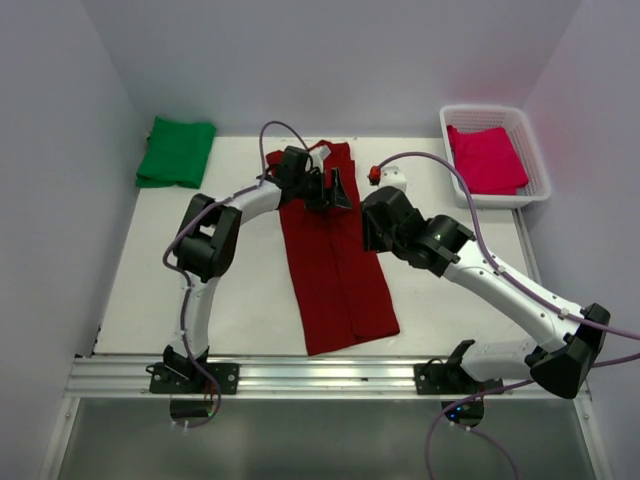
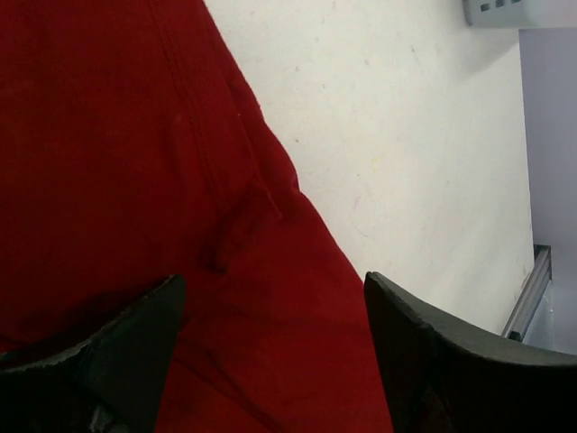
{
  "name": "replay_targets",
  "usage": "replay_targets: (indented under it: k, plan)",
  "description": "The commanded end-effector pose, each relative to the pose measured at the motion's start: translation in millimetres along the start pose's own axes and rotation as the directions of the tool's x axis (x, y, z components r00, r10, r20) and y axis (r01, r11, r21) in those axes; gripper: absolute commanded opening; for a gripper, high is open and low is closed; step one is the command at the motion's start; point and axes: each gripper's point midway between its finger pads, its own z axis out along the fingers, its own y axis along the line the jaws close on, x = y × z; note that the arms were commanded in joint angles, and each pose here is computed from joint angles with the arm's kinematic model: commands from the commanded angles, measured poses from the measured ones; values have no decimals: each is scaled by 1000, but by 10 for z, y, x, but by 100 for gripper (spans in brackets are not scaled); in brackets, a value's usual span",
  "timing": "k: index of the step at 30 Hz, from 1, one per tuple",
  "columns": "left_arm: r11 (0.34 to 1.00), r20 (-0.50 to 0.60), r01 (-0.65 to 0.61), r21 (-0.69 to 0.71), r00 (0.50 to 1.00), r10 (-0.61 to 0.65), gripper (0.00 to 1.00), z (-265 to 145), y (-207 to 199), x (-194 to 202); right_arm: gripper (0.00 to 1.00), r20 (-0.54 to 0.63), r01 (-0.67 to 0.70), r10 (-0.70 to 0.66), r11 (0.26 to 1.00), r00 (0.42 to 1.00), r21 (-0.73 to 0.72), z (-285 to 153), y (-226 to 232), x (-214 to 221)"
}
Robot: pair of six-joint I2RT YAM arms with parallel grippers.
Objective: Fold and stack the t-shirts
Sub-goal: Rotate the tshirt 70 degrees
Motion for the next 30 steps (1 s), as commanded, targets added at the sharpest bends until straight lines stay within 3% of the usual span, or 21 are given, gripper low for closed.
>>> replay_targets:
  k: [1,4,5,9,10,12,13,15,16,18,19,24,30]
  plan:
    - [985,263,-170,29,952,157,85,-496,-571,-708,47,35,-13,13,1000,999,22,13,-59,-61]
    - [981,306,-191,7,935,180,88,-721,-702,-786,52,37,-14,12,999,999,42,77,-94,-57]
    - [985,288,-174,-9,943,169,88,-746,-646,-688,62,36,-15,12,998,999,59,109,-127,-51]
    - [989,255,-110,-100,958,132,89,-1078,-485,-246,72,-55,-71,78,991,995,111,407,-357,184]
    - [987,181,-56,-153,980,83,89,-1076,-231,150,72,-66,-109,116,989,991,102,477,-372,222]
    - [981,165,-22,-191,985,55,89,-1277,-213,438,72,-131,-164,176,982,976,97,607,-474,473]
    - [971,74,11,-240,997,7,89,-1282,-30,960,71,-127,-205,215,975,968,88,648,-470,510]
    - [973,68,37,-230,997,-22,89,-1453,-158,1305,70,-190,-229,241,970,952,83,705,-488,827]
    - [967,-16,37,-250,999,-42,89,-1452,-100,1819,69,-196,-253,261,965,945,67,743,-450,896]
    - [973,-12,80,-216,996,-84,90,-1573,-280,2117,69,-281,-278,278,960,918,41,760,-408,1271]
    - [974,-72,73,-215,993,-90,90,-1596,-291,2474,67,-286,-311,302,950,909,16,787,-348,1330]
    - [984,-44,137,-115,989,-143,92,-1836,-647,2835,59,-385,-407,355,911,852,-61,741,-222,1860]
    - [978,-94,183,-100,977,-193,92,-1873,-670,3189,54,-395,-423,365,903,843,-69,624,-269,2009]
